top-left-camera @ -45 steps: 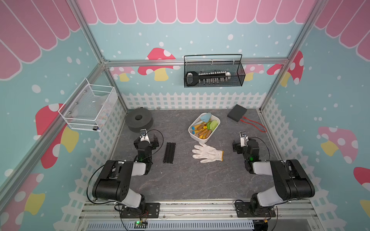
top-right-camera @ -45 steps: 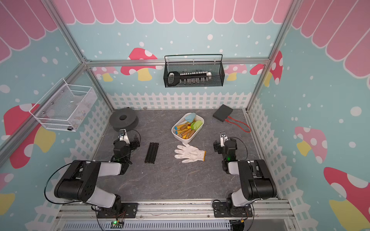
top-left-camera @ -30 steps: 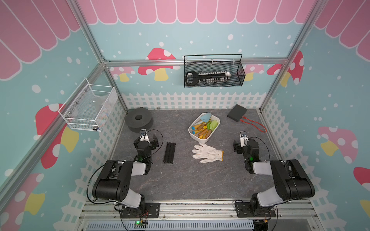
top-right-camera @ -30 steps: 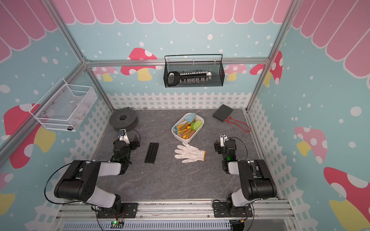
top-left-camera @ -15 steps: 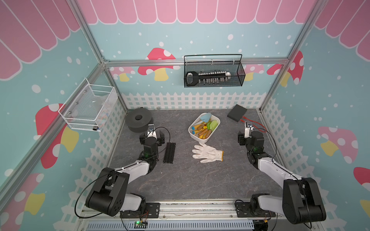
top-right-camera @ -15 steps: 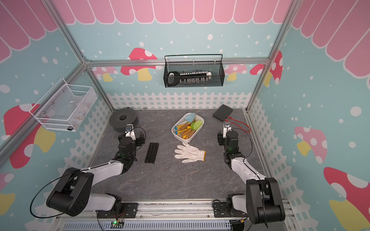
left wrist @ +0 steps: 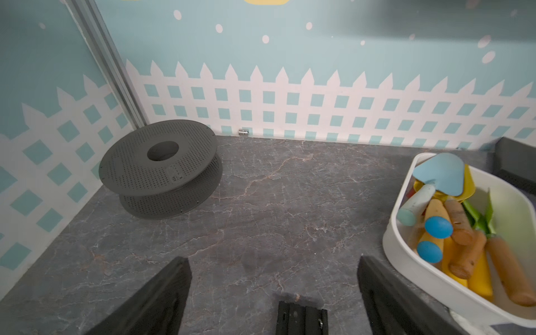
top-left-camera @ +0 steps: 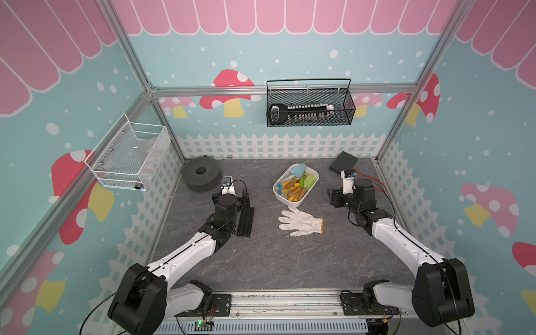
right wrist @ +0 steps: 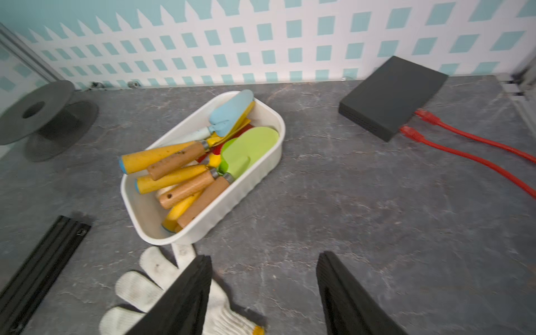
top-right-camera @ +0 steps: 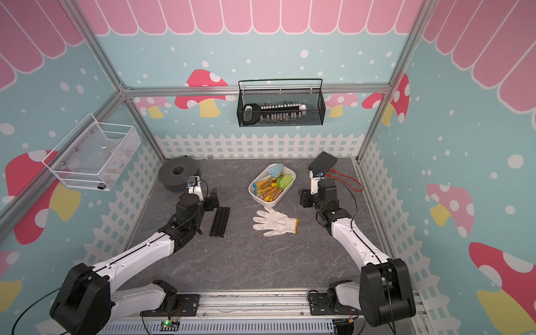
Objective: Take the shovel out of the storage box
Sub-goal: Adjust the storage box at the center of the board.
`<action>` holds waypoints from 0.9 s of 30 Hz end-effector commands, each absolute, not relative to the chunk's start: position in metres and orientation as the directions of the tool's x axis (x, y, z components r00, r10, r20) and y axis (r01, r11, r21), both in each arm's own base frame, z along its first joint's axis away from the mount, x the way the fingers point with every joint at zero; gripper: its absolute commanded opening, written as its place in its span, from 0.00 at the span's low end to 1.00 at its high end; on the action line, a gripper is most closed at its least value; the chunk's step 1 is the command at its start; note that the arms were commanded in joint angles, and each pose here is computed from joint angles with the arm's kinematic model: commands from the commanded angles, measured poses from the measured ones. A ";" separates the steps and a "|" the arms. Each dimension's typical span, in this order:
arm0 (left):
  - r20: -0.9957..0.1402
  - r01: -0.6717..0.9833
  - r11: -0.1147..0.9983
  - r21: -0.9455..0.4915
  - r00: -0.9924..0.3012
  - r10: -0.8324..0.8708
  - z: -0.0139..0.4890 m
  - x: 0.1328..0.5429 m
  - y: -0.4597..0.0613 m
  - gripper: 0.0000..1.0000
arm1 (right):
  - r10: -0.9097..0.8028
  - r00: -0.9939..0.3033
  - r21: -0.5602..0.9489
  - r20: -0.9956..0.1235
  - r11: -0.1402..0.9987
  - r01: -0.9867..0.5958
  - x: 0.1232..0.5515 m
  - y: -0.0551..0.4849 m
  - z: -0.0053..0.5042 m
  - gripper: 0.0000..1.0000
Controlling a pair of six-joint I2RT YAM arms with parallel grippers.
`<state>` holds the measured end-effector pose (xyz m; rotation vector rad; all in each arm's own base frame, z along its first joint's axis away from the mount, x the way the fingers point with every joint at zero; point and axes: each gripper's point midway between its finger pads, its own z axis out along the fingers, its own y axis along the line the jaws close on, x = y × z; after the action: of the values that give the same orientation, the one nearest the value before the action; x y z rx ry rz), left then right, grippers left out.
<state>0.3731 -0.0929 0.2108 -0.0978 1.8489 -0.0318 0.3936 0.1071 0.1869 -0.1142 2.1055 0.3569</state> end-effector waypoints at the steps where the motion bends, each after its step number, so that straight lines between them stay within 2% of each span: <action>1: -0.914 0.003 0.978 -0.210 -0.356 -0.195 0.205 0.362 -0.108 0.91 | 0.122 -0.632 0.323 -0.766 0.922 -0.214 0.395 0.134 0.178 0.67; 5: -0.877 0.021 0.967 -0.255 -0.427 -0.222 0.196 0.359 -0.118 0.89 | 0.161 -0.700 0.391 -0.696 0.902 -0.181 0.410 0.159 0.167 0.66; 8: -0.853 0.060 0.954 -0.292 -0.467 -0.232 0.189 0.360 -0.131 0.86 | 0.193 -0.743 0.419 -0.642 0.899 -0.129 0.419 0.171 0.156 0.61; 14: -0.828 0.078 0.925 -0.372 -0.479 -0.292 0.190 0.363 -0.142 0.82 | 0.216 -0.815 0.460 -0.538 0.885 -0.069 0.432 0.191 0.128 0.54; 20: -0.827 0.093 0.917 -0.388 -0.475 -0.301 0.192 0.359 -0.143 0.81 | 0.251 -0.833 0.445 -0.493 0.895 0.006 0.438 0.191 0.102 0.51; 27: -0.831 0.103 0.925 -0.366 -0.484 -0.275 0.185 0.359 -0.144 0.81 | 0.254 -0.836 0.454 -0.486 0.891 0.006 0.449 0.200 0.086 0.44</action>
<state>0.3596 -0.1405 0.1810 -0.1418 2.0379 -0.4309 0.4422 0.1953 0.0820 0.1707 2.5277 0.5924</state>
